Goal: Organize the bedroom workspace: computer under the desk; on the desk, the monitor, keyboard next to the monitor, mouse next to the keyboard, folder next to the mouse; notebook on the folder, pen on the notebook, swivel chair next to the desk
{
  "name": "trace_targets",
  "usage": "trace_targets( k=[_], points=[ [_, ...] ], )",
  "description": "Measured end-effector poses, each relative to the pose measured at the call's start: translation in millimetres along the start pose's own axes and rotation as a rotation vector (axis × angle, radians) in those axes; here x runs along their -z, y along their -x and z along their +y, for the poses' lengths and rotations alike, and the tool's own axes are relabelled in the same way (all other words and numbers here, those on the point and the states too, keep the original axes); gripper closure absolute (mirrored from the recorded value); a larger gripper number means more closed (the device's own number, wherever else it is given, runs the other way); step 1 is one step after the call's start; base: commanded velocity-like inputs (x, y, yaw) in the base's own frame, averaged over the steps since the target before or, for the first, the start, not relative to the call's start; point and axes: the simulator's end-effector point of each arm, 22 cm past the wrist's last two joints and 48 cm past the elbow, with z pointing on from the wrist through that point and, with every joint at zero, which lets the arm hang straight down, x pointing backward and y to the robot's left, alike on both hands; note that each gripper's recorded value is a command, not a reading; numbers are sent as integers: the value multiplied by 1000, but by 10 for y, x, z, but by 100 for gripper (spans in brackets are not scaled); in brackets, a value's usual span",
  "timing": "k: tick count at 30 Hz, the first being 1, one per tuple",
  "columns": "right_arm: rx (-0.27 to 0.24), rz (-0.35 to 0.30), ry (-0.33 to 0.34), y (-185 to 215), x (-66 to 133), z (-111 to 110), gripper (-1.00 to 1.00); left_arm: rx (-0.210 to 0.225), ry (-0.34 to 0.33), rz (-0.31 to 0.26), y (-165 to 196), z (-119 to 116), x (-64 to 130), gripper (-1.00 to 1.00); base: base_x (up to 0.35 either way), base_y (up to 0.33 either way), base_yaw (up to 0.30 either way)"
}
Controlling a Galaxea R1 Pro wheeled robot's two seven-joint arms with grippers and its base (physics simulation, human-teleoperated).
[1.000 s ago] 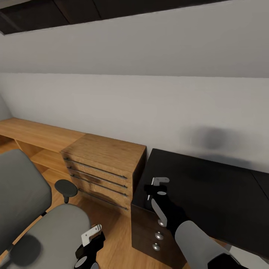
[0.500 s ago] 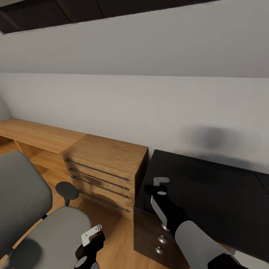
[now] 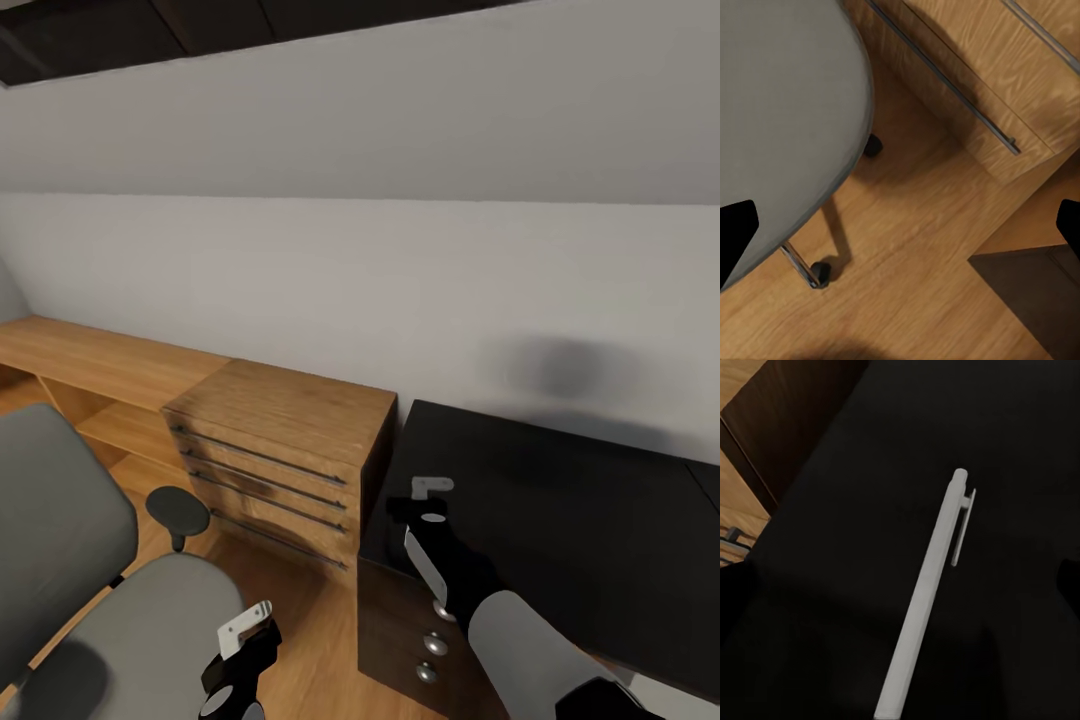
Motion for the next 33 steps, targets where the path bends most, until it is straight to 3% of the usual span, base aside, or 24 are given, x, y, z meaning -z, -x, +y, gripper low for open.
trace_targets(
  k=[23,33],
  points=[
    [5,13,-2,-337,-226,-6,-100,1,3,0,-249,52,-270,-100,0,0,0],
    [11,20,-3,-346,-224,-9,-100,0,3,-1,-246,52,-269,-100,0,0,0]
  ],
)
